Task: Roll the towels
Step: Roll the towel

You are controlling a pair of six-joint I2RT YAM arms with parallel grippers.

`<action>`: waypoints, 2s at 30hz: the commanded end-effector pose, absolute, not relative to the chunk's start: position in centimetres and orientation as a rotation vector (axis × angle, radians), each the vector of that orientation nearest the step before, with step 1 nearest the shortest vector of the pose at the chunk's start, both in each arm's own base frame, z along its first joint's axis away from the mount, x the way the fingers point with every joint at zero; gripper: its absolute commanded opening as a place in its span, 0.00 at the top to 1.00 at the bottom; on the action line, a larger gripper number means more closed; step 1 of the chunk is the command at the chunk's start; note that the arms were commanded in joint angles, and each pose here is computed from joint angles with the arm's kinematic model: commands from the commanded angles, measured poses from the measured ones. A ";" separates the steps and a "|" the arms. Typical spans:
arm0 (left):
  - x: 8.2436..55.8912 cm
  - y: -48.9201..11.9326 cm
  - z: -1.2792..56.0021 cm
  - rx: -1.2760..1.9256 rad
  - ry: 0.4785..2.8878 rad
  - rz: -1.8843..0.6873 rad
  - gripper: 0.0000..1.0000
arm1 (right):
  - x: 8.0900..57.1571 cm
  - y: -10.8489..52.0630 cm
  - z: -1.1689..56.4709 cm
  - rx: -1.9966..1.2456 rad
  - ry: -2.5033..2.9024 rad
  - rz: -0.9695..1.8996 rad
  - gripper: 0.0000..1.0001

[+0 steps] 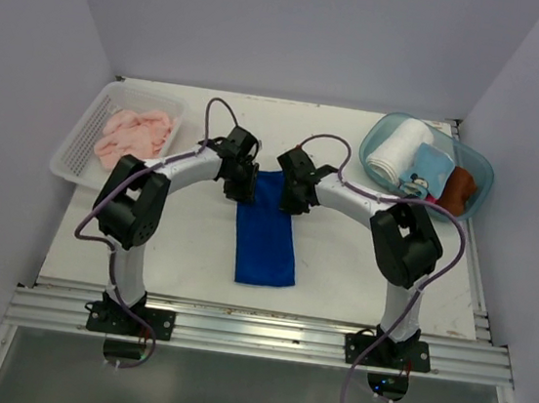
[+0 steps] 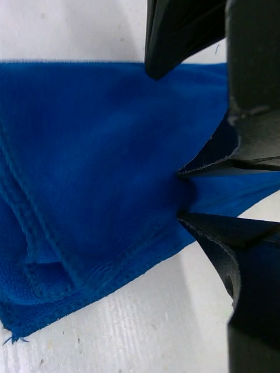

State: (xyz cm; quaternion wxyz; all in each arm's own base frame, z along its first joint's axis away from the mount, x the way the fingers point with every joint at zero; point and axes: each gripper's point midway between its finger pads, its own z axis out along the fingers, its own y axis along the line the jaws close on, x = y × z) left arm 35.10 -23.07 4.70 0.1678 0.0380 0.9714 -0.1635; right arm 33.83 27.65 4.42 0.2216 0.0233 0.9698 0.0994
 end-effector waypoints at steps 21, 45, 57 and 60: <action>36.7 -21.7 10.9 0.153 2.659 -0.470 0.63 | 33.5 24.7 11.8 0.165 2.534 0.400 0.80; 17.4 -21.0 2.7 0.135 2.832 -0.746 0.71 | 17.3 28.2 2.5 -0.200 2.732 0.335 1.00; 18.2 -20.1 4.0 0.132 2.814 -0.645 0.72 | 17.2 27.1 4.8 -0.137 2.691 0.354 0.99; 18.2 -19.6 4.8 0.120 2.802 -0.621 0.70 | 16.9 26.5 5.2 -0.112 2.679 0.373 0.89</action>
